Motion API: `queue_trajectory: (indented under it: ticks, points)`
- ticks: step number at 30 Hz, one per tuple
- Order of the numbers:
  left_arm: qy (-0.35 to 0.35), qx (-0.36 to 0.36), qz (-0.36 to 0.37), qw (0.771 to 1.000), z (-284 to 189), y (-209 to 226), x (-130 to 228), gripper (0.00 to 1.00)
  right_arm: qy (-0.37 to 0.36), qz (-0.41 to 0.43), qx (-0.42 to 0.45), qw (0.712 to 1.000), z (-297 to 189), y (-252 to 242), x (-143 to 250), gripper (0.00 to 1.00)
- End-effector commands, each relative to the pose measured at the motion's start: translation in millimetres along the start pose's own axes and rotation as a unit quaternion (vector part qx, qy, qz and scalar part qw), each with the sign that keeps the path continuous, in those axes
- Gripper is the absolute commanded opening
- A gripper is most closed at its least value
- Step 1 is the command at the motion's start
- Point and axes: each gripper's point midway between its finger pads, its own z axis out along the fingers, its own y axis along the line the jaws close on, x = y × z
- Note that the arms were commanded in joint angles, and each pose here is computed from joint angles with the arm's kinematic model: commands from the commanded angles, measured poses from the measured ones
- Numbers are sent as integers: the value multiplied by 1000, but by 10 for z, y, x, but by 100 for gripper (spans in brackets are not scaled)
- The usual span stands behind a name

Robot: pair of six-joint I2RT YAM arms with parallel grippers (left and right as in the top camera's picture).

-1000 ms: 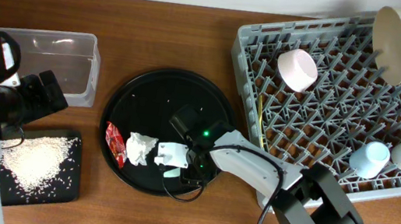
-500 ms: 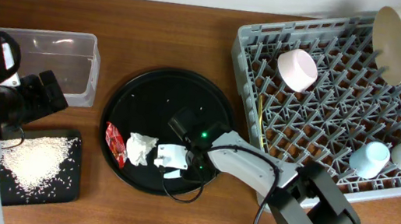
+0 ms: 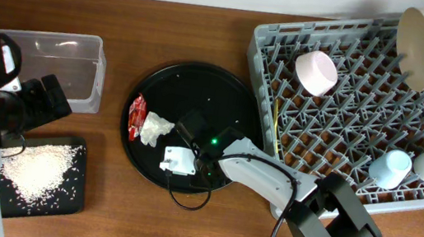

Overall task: Sort waste into correct bins and load items into the dishwasher rack
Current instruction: 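Carry the white spoon with the right gripper to the rack's left edge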

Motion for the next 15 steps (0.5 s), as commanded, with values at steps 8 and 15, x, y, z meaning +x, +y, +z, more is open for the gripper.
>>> queue_trajectory:
  ticks: [8, 15]
  points:
    - [-7, -5, -9, 1000, -30, 27, -30, 99, 39, 33, 33, 998, -168, -90, 191, 4]
    - [-7, -5, -9, 1000, -30, 28, -30, 99, 29, 58, 72, 995, -405, -258, 92, 4]
